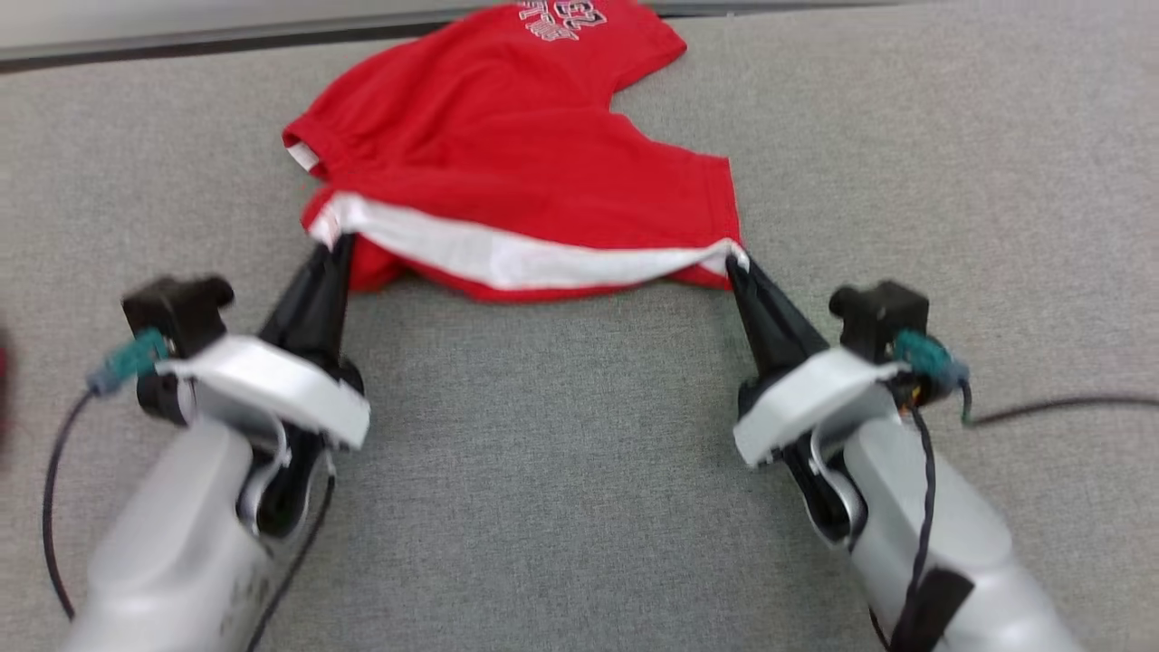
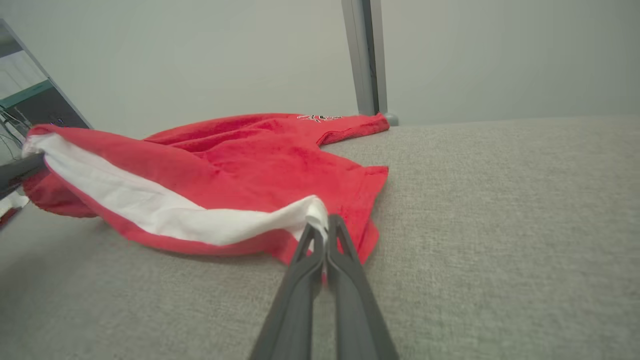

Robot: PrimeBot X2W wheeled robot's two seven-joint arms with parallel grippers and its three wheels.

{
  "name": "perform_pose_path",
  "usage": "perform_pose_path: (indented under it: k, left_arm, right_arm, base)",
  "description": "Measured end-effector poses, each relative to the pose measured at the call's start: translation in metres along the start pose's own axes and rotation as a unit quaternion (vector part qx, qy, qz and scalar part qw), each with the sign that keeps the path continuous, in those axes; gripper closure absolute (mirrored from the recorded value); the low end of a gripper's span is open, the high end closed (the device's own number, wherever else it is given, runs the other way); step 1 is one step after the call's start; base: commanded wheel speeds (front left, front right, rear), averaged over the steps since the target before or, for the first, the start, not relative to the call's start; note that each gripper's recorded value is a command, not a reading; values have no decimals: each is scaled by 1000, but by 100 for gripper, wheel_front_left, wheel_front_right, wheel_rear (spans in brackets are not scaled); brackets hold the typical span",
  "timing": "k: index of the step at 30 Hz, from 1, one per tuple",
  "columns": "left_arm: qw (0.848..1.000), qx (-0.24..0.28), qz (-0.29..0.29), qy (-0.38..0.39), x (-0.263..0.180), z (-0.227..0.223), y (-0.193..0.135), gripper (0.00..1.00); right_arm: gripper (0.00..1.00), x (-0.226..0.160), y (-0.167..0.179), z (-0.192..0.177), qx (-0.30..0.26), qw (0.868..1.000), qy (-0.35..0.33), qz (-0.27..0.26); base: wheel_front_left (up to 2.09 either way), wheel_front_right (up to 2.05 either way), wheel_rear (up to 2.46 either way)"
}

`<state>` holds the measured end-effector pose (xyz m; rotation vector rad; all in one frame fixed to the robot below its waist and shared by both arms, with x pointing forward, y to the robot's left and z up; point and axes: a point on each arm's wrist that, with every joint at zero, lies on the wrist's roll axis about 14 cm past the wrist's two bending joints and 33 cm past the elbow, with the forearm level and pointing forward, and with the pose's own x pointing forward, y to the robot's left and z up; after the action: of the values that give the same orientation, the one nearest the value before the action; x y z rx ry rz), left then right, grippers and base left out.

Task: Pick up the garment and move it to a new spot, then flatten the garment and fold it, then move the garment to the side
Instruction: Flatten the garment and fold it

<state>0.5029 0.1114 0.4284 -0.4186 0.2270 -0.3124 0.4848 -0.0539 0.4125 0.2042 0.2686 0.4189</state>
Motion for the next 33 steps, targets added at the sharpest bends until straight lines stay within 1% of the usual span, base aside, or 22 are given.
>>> perform_pose_path:
  k: [1,3,10,12,16,22,25,29,30,33]
  left_arm:
    - [1000,0,0,0,0,0,0,100]
    - [1000,7,-9,0,-18,-5,-6,100]
    - [999,37,-25,6,-87,-20,-23,100]
    - [999,33,-26,7,-107,-25,-28,100]
    - [999,33,-37,2,-138,-26,-42,100]
    - [1000,23,-17,-5,-175,-24,-51,100]
    - [1000,22,-12,-6,-182,-20,-54,100]
    - [1000,11,-1,7,-184,-21,-52,100]
    - [1000,3,5,19,-183,-23,-49,100]
    - [1000,6,5,22,-172,-18,-44,100]
  right_arm:
    - [100,0,0,0,0,1000,0,0]
    - [100,-14,5,-1,0,1000,-11,-2]
    - [100,-88,13,-20,11,999,-27,-36]
    - [100,-108,19,-19,2,999,-33,-40]
    - [100,-144,29,-9,5,998,-41,-51]
    - [100,-194,45,-5,9,997,-28,-64]
    - [100,-205,45,2,7,997,-29,-72]
    - [100,-206,40,10,3,996,-30,-79]
    - [100,-199,38,15,0,996,-34,-77]
    - [100,-177,30,30,-14,996,-53,-71]
  base:
    - [0,0,0]
    - [0,0,0]
    - [0,0,0]
    - [0,0,0]
    - [0,0,0]
    - [0,0,0]
    - [0,0,0]
    - [0,0,0]
    - [0,0,0]
    - [0,0,0]
